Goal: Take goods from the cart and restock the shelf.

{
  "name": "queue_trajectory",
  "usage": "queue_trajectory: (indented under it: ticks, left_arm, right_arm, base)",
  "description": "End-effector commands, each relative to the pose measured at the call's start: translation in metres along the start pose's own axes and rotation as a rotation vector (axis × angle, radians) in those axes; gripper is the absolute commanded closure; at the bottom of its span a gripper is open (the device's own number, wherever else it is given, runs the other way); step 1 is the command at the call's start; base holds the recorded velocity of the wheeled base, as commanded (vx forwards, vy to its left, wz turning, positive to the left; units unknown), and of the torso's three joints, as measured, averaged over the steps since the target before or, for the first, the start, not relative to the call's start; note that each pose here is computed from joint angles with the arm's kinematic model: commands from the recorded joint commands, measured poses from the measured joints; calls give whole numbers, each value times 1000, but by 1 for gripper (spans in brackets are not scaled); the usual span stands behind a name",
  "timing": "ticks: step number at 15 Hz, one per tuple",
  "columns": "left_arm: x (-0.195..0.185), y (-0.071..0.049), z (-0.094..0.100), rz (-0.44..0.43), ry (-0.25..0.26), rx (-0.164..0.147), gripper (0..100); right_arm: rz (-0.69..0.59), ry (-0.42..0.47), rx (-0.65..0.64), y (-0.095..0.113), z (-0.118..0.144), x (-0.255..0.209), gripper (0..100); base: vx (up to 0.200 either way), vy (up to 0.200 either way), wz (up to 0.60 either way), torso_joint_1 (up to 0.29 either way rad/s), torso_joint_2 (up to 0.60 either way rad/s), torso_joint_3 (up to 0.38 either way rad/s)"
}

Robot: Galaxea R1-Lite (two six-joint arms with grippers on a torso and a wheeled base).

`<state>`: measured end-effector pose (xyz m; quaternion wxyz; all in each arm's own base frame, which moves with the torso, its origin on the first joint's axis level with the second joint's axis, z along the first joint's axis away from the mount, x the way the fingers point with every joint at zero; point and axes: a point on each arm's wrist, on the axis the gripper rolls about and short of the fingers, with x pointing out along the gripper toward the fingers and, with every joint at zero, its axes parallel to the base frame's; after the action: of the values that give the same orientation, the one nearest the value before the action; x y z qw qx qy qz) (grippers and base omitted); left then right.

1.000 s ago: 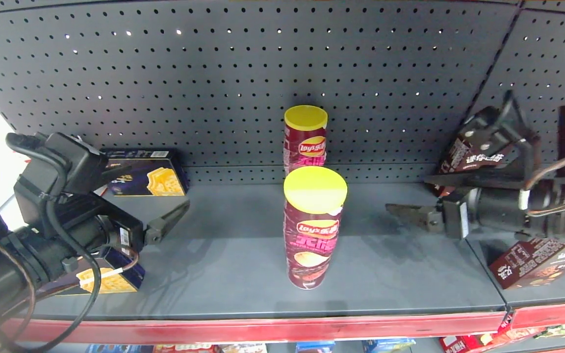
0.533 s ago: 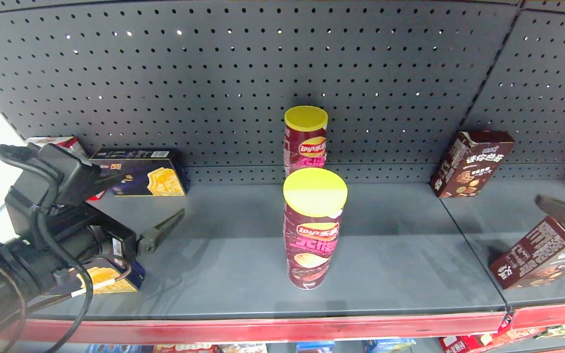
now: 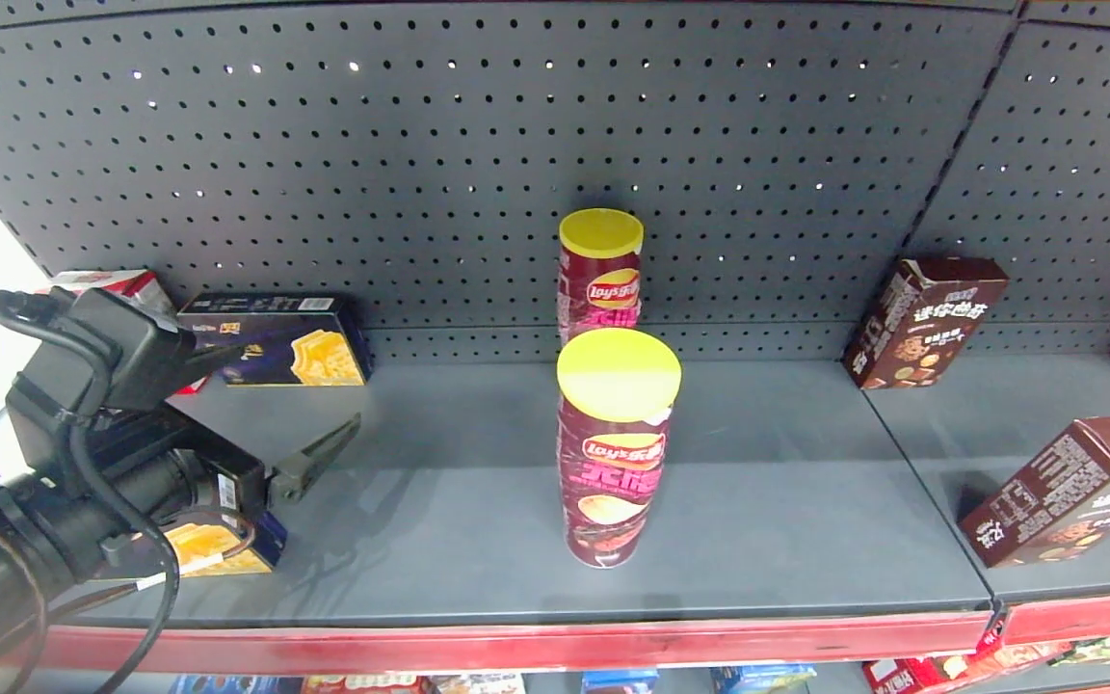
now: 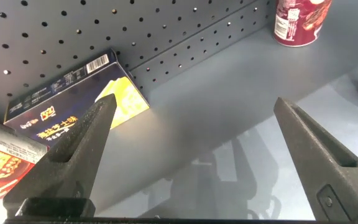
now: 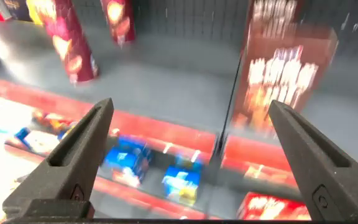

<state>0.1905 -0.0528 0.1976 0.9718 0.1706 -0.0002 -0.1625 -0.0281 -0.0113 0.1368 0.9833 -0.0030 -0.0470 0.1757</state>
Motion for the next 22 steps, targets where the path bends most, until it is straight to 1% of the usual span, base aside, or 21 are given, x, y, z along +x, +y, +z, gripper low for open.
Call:
queue_trajectory:
  ticks: [1, 2, 3, 4, 6, 8, 9, 10, 11, 12, 13, 14, 15, 16, 17, 18, 19, 20, 21, 22]
  left_arm:
    - [-3, 1, 1, 6, -8, 1, 0]
    - [-4, 1, 1, 5, -6, 0, 0]
    - [-6, 0, -1, 3, 0, 0, 0]
    - [-7, 0, -1, 5, -5, 0, 0]
    - [-7, 0, 1, 3, -10, 1, 0]
    - [-5, -2, 2, -7, -12, 1, 0]
    - [-4, -4, 2, -20, -13, 2, 0]
    - [-4, -8, 3, -44, -15, 3, 0]
    - [-2, -11, 2, -62, -14, 3, 0]
    - [0, -13, 2, -74, -11, 3, 0]
    - [0, -15, 3, -86, -15, 4, 0]
    - [0, -17, 4, -95, -20, 5, 0]
    - [0, -18, 4, -98, -21, 5, 0]
    - [0, -18, 5, -102, -24, 5, 0]
    - [-1, -19, 4, -105, -25, 5, 0]
    - [-1, -19, 5, -107, -28, 4, 0]
    - [-2, -19, 5, -109, -28, 5, 0]
    - [-2, -19, 4, -109, -27, 4, 0]
    - [-4, -19, 4, -109, -28, 4, 0]
    - [-7, -19, 4, -108, -31, 4, 0]
  right_arm:
    - [6, 4, 15, 1, -36, -4, 0]
    - [6, 25, 13, 1, -43, -2, 0]
    - [8, 61, 15, 2, -56, 1, 0]
    - [-16, 58, 16, 2, -55, 1, 0]
    - [-157, 107, 17, 2, -54, 4, 0]
    - [-244, 127, 14, 0, -55, 5, 0]
    - [-312, 125, 17, -2, -56, 5, 0]
    - [-348, 149, 21, -2, -55, 6, 0]
    - [-375, 194, 15, -2, -54, 10, 0]
    - [-395, 208, 14, -2, -54, 11, 0]
    - [-476, 227, 13, -1, -54, 12, 0]
    - [-542, 217, 14, 0, -55, 11, 0]
    - [-561, 173, 15, 2, -55, 8, 0]
    - [-535, 122, 36, 3, -55, 7, 0]
    - [-440, 98, 75, 4, -55, 8, 0]
    - [-330, 121, 61, 7, -56, 9, 0]
    - [-237, 161, -34, 9, -59, 9, 0]
    - [-232, 168, -27, 8, -59, 9, 0]
    - [-362, 157, 56, 7, -60, 8, 0]
    - [-465, 149, 68, 8, -60, 9, 0]
  base:
    - [0, 0, 0, 0, 0, 0]
    - [0, 0, 0, 0, 0, 0]
    - [0, 0, 0, 0, 0, 0]
    - [0, 0, 0, 0, 0, 0]
    - [0, 0, 0, 0, 0, 0]
    - [0, 0, 0, 0, 0, 0]
    - [0, 0, 0, 0, 0, 0]
    - [0, 0, 0, 0, 0, 0]
    - [0, 0, 0, 0, 0, 0]
    - [0, 0, 0, 0, 0, 0]
    - [0, 0, 0, 0, 0, 0]
    - [0, 0, 0, 0, 0, 0]
    - [0, 0, 0, 0, 0, 0]
    - [0, 0, 0, 0, 0, 0]
    - [0, 0, 0, 0, 0, 0]
    - [0, 0, 0, 0, 0, 0]
    - [0, 0, 0, 0, 0, 0]
    - [0, 0, 0, 0, 0, 0]
    - [0, 0, 0, 0, 0, 0]
    - [0, 0, 0, 0, 0, 0]
